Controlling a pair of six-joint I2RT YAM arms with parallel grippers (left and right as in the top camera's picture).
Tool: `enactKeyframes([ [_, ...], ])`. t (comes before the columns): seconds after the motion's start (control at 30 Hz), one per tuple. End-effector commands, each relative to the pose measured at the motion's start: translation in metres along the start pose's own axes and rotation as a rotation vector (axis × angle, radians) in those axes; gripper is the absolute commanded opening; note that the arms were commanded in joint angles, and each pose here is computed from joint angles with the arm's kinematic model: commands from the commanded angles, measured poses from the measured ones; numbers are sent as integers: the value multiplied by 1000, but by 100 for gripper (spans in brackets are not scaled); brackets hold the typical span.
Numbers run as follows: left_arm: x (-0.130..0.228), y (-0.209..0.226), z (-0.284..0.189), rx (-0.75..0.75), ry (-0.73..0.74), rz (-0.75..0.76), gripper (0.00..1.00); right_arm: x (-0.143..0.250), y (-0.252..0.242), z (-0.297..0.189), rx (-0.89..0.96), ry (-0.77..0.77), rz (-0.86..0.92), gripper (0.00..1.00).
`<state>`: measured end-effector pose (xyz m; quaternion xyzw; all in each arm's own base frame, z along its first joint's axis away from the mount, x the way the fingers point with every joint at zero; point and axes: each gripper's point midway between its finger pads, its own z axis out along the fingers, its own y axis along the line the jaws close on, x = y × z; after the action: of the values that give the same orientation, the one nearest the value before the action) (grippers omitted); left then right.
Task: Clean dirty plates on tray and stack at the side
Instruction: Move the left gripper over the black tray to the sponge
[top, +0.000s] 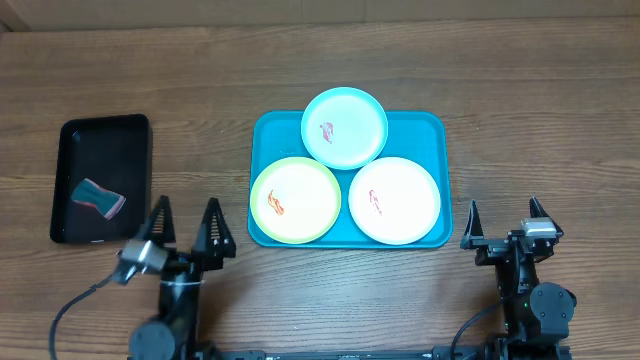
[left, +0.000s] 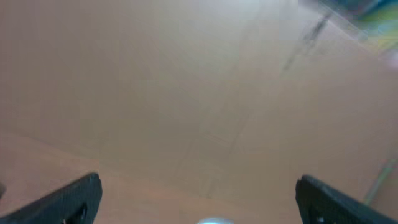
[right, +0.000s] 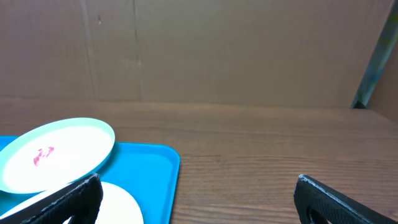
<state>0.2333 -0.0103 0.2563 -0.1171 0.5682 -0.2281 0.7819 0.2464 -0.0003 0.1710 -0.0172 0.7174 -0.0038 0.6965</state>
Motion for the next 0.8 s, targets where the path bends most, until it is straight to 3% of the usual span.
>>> enactKeyframes([
  [0.0, -27, -20, -2, 69, -88, 28, 100, 1, -1, 0, 6, -9, -1, 100],
  [0.13, -43, -25, 4, 22, -38, 140, 100, 1, -1, 0, 6, -9, -1, 100],
  [0.33, -50, 17, 30, -347, 283, 260, 100, 1, -1, 0, 6, -9, -1, 100],
  [0.47, -44, 9, 66, -319, 463, 294, 100, 1, -1, 0, 6, -9, -1, 100],
  [0.6, -43, 24, 95, -368, 536, 389, 100, 1, -1, 0, 6, -9, -1, 100],
  [0.77, -56, 86, 105, -696, 609, 294, 100, 1, -1, 0, 6, -9, -1, 100],
])
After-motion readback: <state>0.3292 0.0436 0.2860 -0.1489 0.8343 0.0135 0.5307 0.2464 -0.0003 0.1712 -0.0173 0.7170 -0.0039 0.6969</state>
